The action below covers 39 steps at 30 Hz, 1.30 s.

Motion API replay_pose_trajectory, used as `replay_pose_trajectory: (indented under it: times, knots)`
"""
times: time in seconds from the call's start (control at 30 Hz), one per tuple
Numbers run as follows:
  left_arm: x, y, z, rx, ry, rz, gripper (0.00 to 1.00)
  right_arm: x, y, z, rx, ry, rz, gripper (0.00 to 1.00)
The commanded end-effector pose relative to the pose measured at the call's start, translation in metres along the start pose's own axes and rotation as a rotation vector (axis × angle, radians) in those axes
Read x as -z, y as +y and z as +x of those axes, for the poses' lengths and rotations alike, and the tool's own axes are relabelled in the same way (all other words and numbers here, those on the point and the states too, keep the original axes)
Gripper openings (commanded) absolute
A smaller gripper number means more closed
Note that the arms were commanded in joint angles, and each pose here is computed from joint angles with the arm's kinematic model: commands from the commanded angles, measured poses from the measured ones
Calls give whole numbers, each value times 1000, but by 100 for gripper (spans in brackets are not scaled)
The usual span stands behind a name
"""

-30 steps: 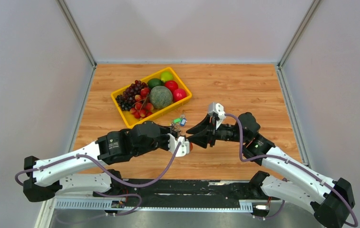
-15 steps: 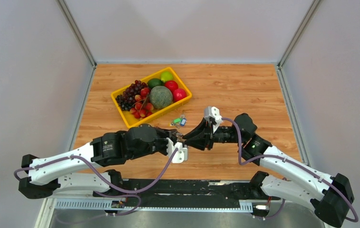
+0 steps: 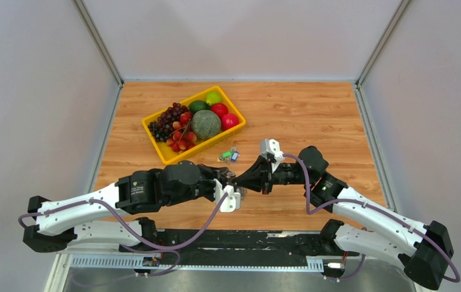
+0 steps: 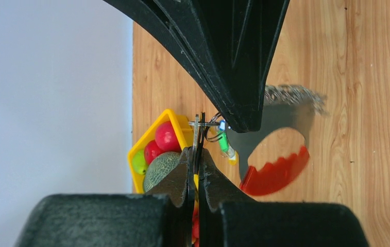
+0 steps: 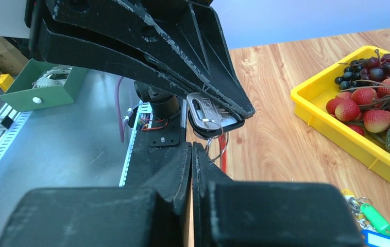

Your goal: Remove the keys from the keyring

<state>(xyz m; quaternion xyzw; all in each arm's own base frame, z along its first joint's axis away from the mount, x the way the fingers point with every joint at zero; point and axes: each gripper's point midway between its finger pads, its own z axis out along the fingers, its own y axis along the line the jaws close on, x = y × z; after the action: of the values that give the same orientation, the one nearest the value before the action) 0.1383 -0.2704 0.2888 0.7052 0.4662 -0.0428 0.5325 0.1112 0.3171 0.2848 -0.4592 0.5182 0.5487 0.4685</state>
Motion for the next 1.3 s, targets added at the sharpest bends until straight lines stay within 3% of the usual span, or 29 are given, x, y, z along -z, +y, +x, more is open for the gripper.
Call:
replay_pose_trajectory:
  times: [0.0, 0.27, 0.57, 0.67, 0.73, 0.9, 1.13, 1.27]
  knots:
    - [12, 21, -20, 36, -63, -64, 0, -1, 7, -29, 63, -54, -23, 0]
    - [15, 23, -8, 60, -30, -109, 0, 7, 14, -33, 67, -71, -19, 0]
    - [22, 19, -12, 106, -91, -113, 0, 15, 29, -46, 79, -114, -52, 1]
    - [23, 18, -14, 109, -100, -105, 0, 15, 23, -46, 78, -113, -14, 38]
    - [24, 18, -17, 109, -118, -95, 0, 15, 19, -44, 84, -108, 5, 47]
    - [25, 12, -26, 105, -162, -58, 0, 16, 14, -41, 141, -107, 27, 48]
    - [23, 9, -29, 97, -168, -36, 0, 19, 13, -47, 211, -136, 36, 38]
    - [23, 10, -31, 93, -175, -33, 0, 15, 17, -44, 208, -122, -5, 39]
